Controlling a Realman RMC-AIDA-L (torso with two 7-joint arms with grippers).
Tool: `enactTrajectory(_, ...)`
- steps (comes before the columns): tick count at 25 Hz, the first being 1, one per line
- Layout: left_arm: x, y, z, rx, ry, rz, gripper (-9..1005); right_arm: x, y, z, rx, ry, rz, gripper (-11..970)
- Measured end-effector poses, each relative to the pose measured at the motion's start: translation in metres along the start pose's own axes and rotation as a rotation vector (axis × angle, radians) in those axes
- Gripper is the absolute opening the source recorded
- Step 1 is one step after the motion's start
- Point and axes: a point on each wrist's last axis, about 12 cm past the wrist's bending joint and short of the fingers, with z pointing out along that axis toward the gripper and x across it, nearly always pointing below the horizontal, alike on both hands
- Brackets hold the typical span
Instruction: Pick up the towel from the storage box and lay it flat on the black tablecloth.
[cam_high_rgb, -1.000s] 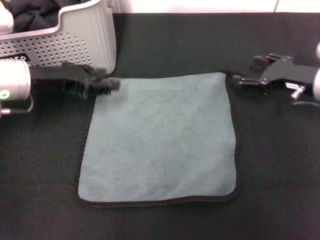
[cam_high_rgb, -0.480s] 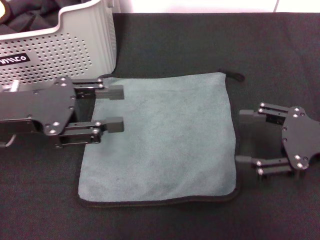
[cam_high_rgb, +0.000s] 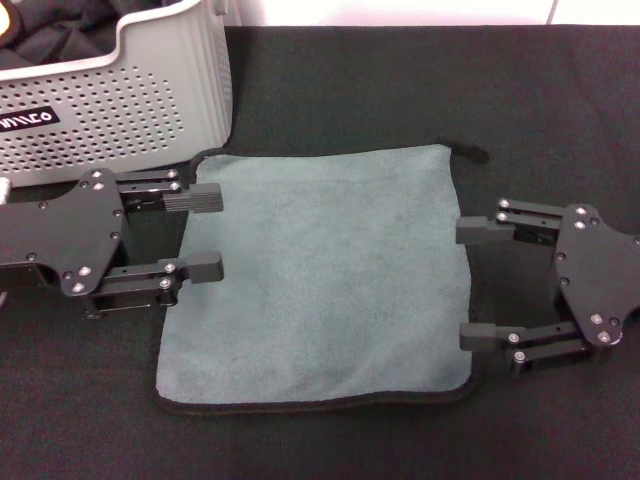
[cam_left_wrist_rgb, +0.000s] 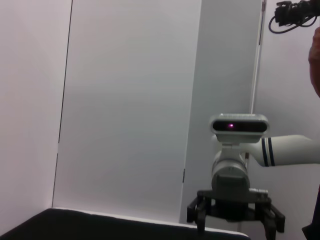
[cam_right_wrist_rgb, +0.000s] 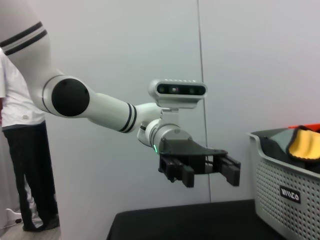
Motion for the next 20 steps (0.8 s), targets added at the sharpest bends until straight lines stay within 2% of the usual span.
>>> enactTrajectory(8, 0.000, -0.001, -0.006, -0.007, 0.012, -0.005, 626, -0.006, -0.009, 0.012, -0.034, -0.010, -0.028, 888)
enactTrajectory(16, 0.001, -0.002, -0.007, -0.007, 0.014, -0.007, 626, -0.003, -0.020, 0.023, -0.063, -0.100, -0.024, 888)
enactTrajectory(20, 0.000, -0.001, -0.007, -0.009, 0.012, -0.008, 626, -0.002, -0.021, 0.026, -0.076, -0.096, -0.022, 888)
